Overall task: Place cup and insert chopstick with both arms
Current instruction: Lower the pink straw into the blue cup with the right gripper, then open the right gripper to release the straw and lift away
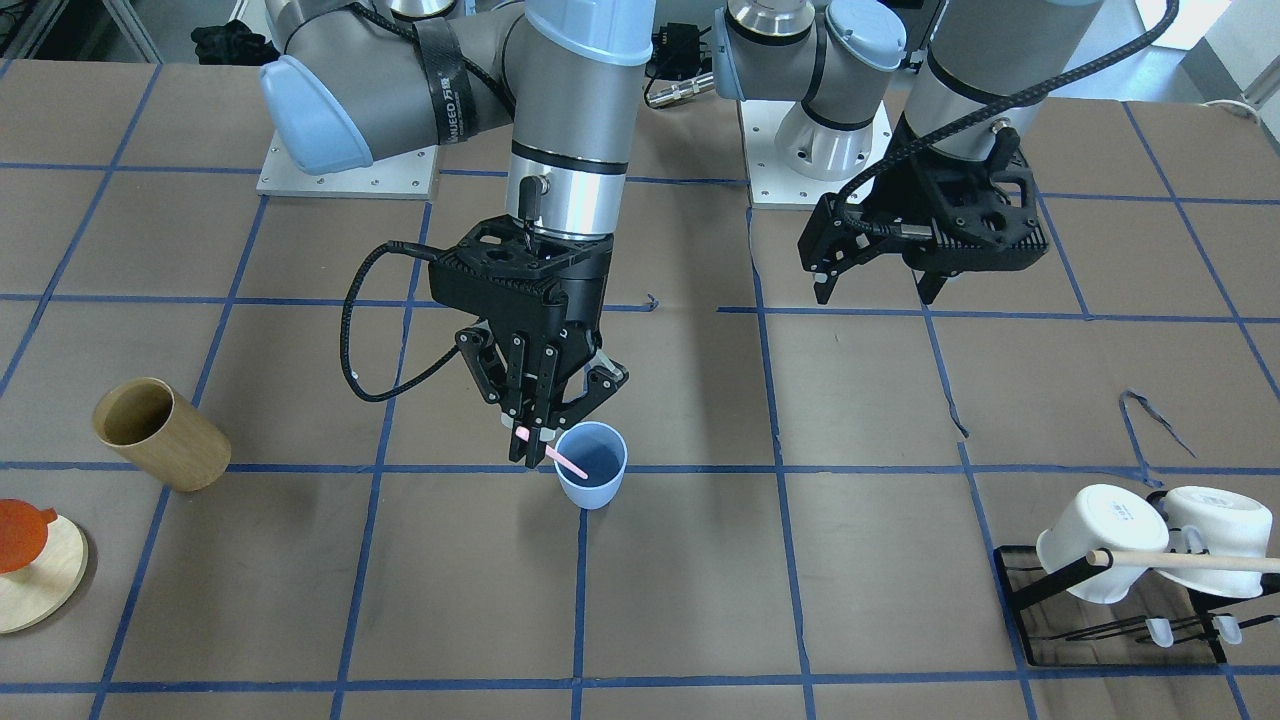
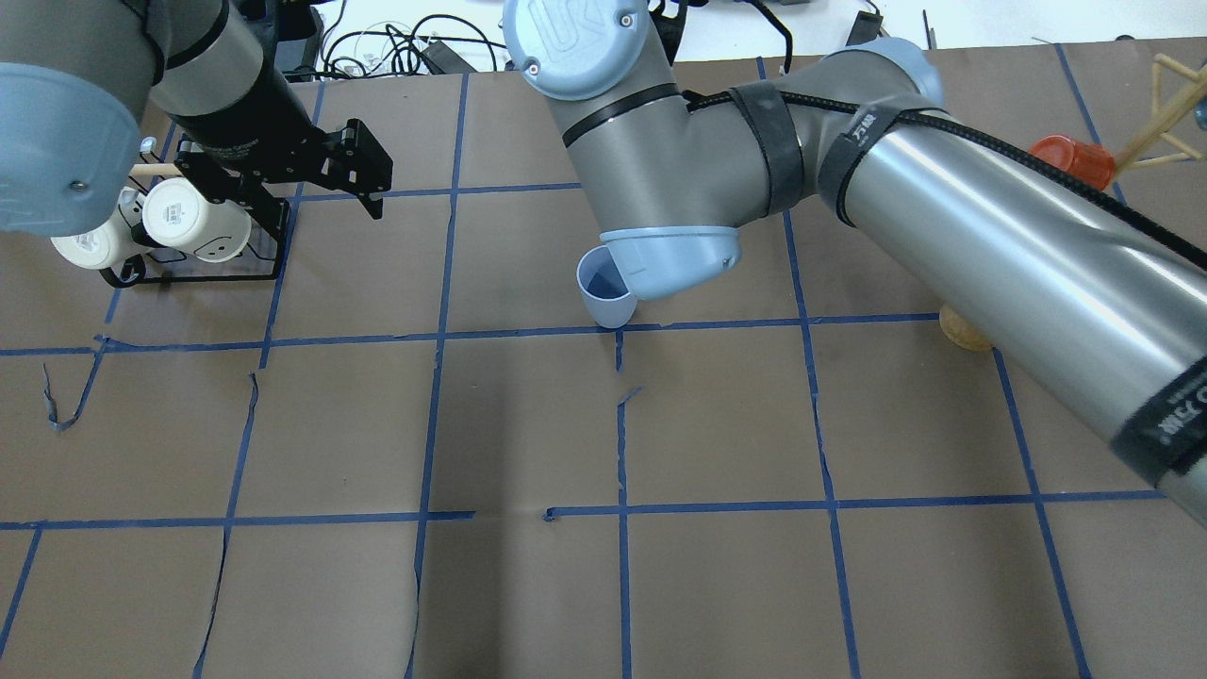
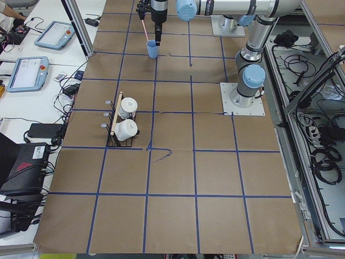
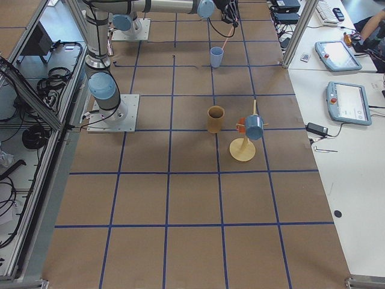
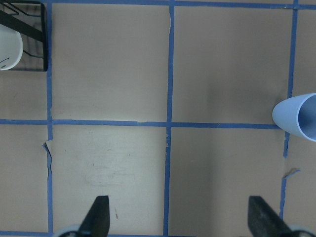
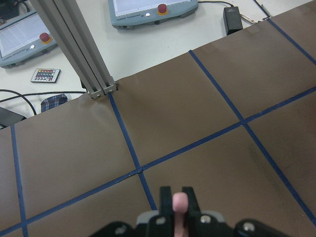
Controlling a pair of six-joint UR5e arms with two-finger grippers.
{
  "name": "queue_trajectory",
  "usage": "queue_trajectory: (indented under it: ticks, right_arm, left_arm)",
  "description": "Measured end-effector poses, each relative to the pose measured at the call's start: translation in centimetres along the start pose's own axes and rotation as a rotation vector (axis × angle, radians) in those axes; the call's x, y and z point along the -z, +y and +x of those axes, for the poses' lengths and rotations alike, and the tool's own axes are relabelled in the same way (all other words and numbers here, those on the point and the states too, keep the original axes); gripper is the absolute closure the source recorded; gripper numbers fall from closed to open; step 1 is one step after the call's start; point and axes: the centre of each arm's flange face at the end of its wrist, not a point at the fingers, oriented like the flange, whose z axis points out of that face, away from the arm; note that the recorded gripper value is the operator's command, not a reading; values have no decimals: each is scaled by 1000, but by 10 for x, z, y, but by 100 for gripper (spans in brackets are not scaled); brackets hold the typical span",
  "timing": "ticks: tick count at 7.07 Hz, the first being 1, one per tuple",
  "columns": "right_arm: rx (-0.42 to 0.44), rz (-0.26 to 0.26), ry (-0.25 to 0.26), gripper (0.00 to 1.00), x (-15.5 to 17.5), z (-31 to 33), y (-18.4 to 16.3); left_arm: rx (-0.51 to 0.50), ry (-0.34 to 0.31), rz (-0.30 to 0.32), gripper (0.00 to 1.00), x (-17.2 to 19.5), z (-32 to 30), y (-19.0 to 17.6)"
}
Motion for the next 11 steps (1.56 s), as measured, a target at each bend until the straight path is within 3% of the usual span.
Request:
queue_trajectory:
  ticks: [2,4,5,6,9,11]
  right_arm:
    - [-54,-3,-1,82,-2,-3,7]
    - [-53,-6,20,80,-7,1,15]
    - [-48,-2,33,45,-10,4,17]
    - [-45,-2,40,0,-11,5,19]
    - [-33,6,45,0,1,10,14]
    - [87,7,40,0,11,21,-8]
  left_arm:
    - [3,3,0,0,2,-3,-1]
    - [-8,5,2,0,3,-5,-2]
    - [-12,5,3,0,3,-5,-1]
    - [-14,6,5,0,4,-5,-1]
    - [-15,6,7,0,3,-4,-2]
    - [-14,6,9,0,3,-4,-2]
